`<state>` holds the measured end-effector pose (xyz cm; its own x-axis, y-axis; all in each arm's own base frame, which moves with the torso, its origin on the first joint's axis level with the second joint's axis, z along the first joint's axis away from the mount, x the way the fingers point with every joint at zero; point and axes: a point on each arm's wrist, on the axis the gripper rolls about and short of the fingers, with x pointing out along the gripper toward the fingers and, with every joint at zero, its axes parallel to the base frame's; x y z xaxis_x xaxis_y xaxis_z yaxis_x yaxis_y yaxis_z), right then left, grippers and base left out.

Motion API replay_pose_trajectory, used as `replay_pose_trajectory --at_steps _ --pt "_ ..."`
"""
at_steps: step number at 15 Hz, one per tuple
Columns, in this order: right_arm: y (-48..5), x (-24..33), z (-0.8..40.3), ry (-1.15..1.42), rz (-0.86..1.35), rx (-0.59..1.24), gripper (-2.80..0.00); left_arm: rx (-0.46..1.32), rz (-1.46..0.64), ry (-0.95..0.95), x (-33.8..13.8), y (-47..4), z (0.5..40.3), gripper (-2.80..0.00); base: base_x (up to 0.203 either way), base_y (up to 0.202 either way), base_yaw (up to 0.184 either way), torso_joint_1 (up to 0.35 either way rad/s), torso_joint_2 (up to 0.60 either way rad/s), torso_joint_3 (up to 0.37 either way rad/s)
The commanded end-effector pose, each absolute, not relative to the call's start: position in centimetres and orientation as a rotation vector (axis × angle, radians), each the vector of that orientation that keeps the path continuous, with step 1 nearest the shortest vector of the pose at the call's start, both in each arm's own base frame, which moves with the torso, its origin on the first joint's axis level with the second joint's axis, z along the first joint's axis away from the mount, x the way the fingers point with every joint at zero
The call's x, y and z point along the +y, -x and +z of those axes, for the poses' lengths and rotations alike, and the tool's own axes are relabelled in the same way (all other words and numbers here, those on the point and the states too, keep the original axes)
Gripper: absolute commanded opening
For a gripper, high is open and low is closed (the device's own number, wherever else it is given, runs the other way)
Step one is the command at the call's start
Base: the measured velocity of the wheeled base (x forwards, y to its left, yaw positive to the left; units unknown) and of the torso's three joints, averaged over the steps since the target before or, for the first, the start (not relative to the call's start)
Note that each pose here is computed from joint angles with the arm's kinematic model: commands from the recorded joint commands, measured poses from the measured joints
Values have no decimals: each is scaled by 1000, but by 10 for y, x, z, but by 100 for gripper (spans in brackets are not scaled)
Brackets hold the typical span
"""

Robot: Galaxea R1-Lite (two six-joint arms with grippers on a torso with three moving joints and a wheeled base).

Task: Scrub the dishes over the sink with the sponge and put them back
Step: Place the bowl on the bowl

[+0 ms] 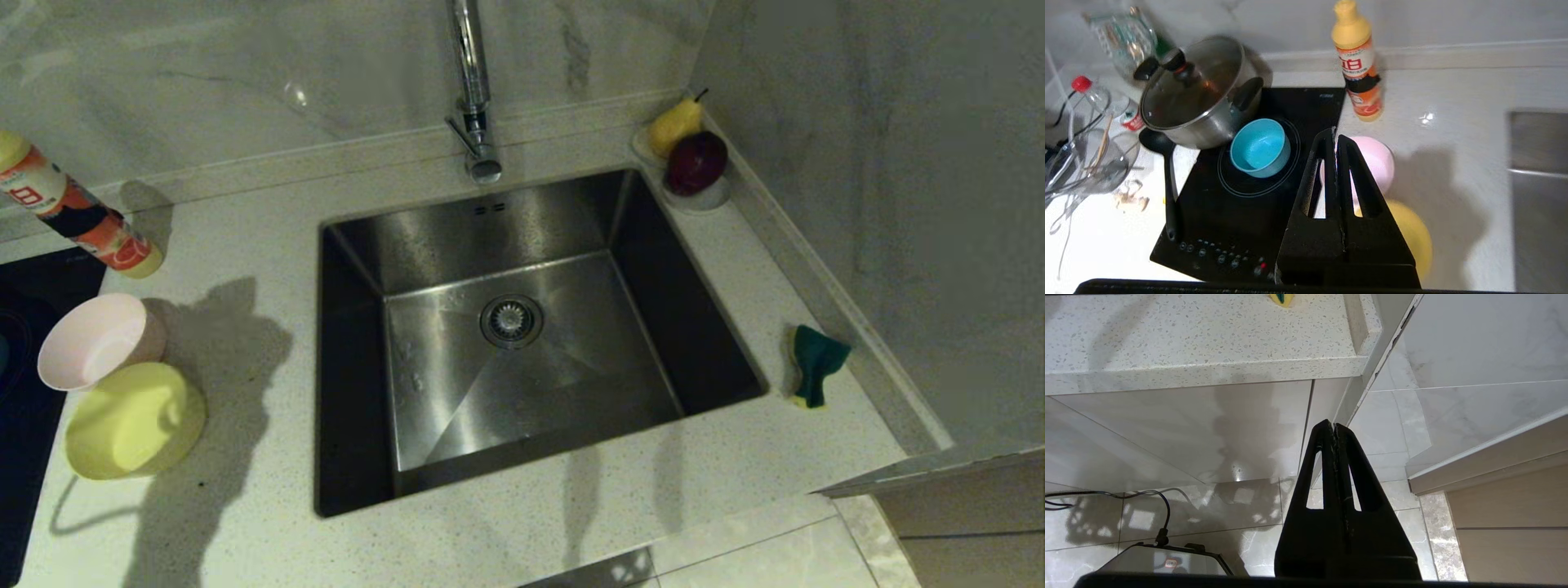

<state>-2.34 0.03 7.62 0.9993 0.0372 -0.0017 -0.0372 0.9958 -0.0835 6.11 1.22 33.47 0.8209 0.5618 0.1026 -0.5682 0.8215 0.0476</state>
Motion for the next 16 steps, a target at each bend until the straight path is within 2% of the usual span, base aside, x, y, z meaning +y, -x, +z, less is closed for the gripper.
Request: replay_pose_trajectory --at_steps 1,4,7,13,16 --pt "24 0 76 84 38 -2 -280 119 627 -93 14 -165 330 -280 0 0 0 0 0 0" --pt "24 0 76 84 38 -3 -280 197 598 56 26 -232 327 -280 0 0 0 0 0 0" --pt "24 0 76 84 38 -2 -280 342 456 320 61 -261 327 -280 0 0 0 0 0 0" --pt "24 0 76 84 38 -3 -280 429 552 641 147 -268 299 -280 0 0 0 0 0 0" --pt "24 0 76 84 38 -2 -280 464 592 712 176 -268 281 -280 0 0 0 0 0 0"
